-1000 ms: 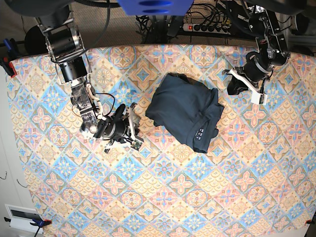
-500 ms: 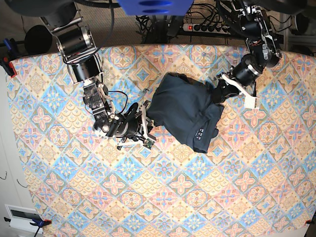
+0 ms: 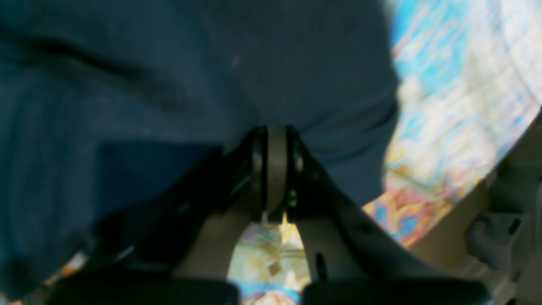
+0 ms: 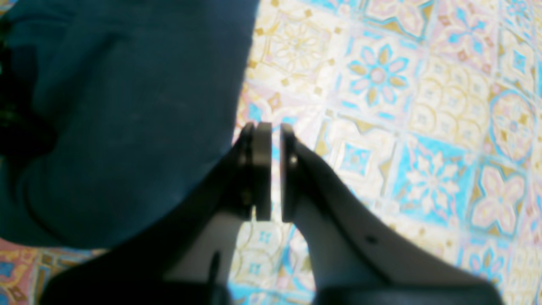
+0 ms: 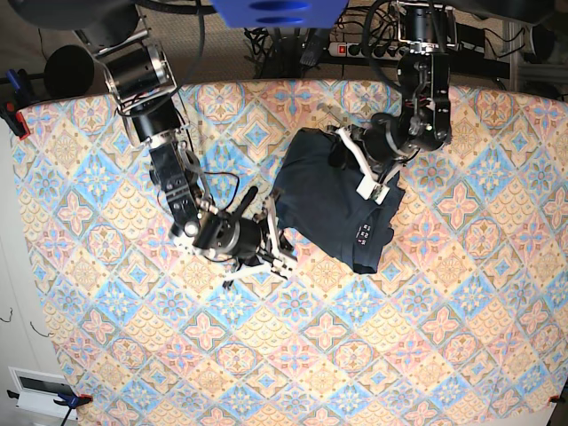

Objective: Layout the t-shirt on the table in an organized manner, then fold the t-shirt properly
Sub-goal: 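Tuck and smooth the bundle edges with both grippers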

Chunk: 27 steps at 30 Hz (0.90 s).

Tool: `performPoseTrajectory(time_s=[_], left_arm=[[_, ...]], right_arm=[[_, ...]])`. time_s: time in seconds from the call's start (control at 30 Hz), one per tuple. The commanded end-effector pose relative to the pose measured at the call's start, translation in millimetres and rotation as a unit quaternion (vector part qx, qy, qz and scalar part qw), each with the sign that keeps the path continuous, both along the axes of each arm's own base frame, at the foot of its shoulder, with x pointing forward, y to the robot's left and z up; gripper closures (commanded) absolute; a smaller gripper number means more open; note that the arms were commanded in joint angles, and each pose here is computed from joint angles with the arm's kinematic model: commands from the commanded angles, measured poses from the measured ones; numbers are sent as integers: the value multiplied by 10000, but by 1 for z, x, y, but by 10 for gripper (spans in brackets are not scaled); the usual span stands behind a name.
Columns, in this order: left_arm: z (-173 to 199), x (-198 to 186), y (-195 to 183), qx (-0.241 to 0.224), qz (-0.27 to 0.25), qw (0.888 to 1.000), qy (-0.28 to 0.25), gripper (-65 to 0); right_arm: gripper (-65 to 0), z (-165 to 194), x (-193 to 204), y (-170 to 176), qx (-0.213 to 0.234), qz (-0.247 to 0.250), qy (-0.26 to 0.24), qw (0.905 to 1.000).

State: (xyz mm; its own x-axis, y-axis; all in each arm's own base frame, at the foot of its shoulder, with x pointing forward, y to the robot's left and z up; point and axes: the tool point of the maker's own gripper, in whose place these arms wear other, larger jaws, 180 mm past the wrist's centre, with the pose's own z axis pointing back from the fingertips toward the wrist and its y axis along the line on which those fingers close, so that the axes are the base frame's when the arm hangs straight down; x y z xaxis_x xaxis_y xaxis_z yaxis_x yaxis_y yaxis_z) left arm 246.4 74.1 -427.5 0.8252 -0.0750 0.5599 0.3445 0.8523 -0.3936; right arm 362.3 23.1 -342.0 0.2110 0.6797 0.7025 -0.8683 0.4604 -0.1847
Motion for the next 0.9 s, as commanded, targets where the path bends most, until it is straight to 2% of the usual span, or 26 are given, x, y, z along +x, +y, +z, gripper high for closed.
performPoseTrajectory(time_s=[0.0, 0.17, 0.3, 0.4, 0.5, 0.63, 0.77, 0.87], left_arm=[[-9, -2, 16, 395, 15, 9992, 79, 0], [-16, -5, 33, 509, 78, 9987, 51, 0], [-14, -2, 34, 510, 104, 9986, 18, 0], [-14, -2, 33, 508, 89, 9987, 21, 0], [-14, -2, 32, 499, 83, 9987, 22, 0], [-15, -4, 34, 517, 93, 9986, 42, 0], [-16, -5, 44, 651, 59, 9979, 49, 0], [-15, -5, 48, 686, 64, 9976, 44, 0]], right_arm=[[-30, 14, 4, 4, 109, 52, -184, 9998], [-30, 11, -4, 12, 104, 195, -147, 9996], [-30, -6, -15, 22, -23, 415, 57, 9991], [-30, -30, -23, 19, -185, 438, 386, 9981], [-30, -61, -29, 7, -359, 297, 844, 9953], [-30, -92, -35, -3, -242, 114, 1265, 9916], [-30, -89, -17, -8, -214, 2, 1218, 9923], [-30, -84, -6, -21, -107, -286, 1202, 9923]])
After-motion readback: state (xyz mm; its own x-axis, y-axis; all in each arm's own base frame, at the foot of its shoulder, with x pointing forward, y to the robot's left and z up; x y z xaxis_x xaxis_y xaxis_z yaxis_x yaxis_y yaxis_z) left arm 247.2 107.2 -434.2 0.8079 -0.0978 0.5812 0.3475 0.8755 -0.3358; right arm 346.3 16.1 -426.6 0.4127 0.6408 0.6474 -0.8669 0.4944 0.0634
